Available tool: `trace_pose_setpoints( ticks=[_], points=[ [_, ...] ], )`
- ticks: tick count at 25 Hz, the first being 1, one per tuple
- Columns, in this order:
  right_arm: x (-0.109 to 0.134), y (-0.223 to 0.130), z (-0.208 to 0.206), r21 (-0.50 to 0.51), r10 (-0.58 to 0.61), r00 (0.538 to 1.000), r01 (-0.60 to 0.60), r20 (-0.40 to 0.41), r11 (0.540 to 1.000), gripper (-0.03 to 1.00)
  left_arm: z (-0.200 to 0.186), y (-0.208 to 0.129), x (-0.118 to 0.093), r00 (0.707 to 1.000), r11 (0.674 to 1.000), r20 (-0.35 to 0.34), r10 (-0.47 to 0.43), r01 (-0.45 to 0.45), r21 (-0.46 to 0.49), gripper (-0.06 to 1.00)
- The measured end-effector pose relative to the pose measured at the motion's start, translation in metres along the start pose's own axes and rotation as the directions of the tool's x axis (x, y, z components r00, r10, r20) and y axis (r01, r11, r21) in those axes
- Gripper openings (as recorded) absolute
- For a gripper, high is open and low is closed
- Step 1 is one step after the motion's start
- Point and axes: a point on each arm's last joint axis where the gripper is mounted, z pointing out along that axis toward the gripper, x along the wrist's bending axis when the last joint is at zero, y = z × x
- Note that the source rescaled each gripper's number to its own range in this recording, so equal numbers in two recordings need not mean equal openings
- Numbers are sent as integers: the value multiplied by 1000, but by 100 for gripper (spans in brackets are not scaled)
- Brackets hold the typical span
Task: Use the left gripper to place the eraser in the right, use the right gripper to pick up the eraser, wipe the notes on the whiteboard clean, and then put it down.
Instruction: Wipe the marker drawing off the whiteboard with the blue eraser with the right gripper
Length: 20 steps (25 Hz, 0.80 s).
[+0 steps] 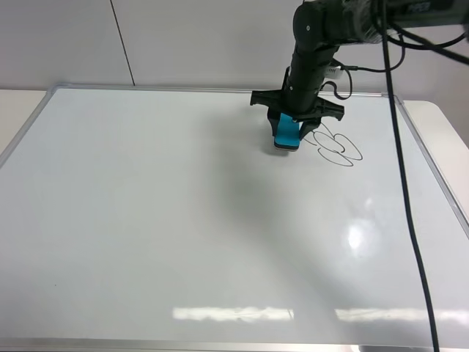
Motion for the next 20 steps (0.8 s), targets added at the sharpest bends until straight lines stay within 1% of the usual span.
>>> trace_pose_setpoints(
  ticks=[2,5,12,16,20],
  points=[
    [8,9,7,4,-9,1000,9,-15,1000,2,0,0,0,1000,1000,0,0,0,0,100],
    [13,16,21,19,-13,1000,13,-15,1000,2,0,0,0,1000,1000,0,0,0,0,100],
    [14,17,27,26,-33,999,33,8,999,2,0,0,0,1000,1000,0,0,0,0,100],
    [10,18,27,19,-68,996,67,62,998,2,0,0,0,1000,1000,0,0,0,0,100],
    [1,19,26,23,-108,983,106,148,994,2,0,0,0,1000,1000,0,0,0,0,100]
  ],
)
